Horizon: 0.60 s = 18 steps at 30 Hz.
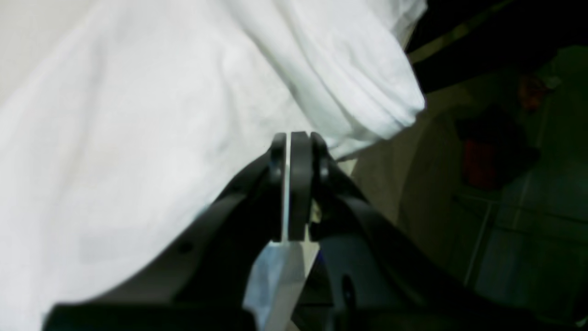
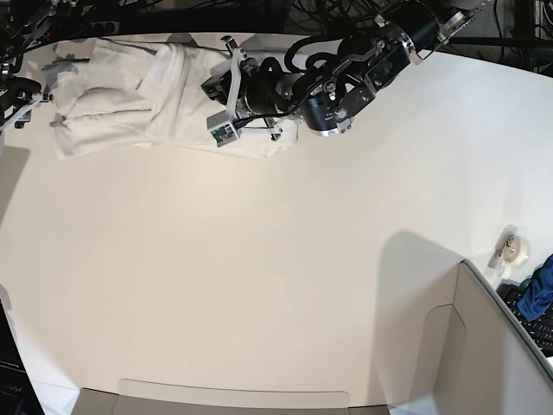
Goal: Layout the t-shirt on the table in an organized manner, then fold the t-shirt properly
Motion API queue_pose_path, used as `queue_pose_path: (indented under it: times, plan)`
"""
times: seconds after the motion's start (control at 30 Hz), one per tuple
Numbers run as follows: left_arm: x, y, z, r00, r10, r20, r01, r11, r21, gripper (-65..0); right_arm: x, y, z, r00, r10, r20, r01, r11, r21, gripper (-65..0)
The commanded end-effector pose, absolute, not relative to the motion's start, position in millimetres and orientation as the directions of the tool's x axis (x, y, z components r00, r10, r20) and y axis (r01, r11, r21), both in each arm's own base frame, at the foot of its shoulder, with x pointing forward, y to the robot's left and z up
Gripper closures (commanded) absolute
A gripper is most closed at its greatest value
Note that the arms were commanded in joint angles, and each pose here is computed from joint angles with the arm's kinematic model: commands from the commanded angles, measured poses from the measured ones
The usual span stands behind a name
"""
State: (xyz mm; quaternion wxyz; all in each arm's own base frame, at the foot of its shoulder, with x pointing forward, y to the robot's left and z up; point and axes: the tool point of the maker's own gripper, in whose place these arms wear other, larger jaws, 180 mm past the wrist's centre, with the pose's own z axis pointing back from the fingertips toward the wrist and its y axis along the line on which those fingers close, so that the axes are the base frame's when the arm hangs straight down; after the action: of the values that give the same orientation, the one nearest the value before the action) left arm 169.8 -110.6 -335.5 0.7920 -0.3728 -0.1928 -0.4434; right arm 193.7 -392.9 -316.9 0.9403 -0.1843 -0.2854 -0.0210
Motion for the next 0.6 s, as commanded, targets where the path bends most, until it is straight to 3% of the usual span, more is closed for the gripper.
queue_pose_path:
  times: [0.0, 0.2, 0.37, 0.57]
  plan:
    - [176, -111, -326, 0.515, -0.540, 0.666, 0.857, 0.317, -0.406, -0.1, 202, -399, -306, 0.810, 0.082, 0.581, 0.140, 0.935, -0.327, -25.9]
    - [177, -103, -332, 0.520, -0.551, 0.652, 0.854, 0.333, -0.399, -0.1, 211, -392, -325, 0.764, -0.038, 0.644, 0.096, 0.994, -0.055, -37.5]
    - [177, -103, -332, 0.522, -0.551, 0.650, 0.853, 0.335, -0.400, -0.1, 210, -377, -339, 0.730, -0.164, 0.663, 0.089, 0.985, 0.145, -38.2]
    - [179, -102, -332, 0.523, -0.549, 0.652, 0.852, 0.339, -0.398, -0.1, 205, -357, -348, 0.714, -0.243, 0.657, 0.069, 0.958, 0.279, -38.2]
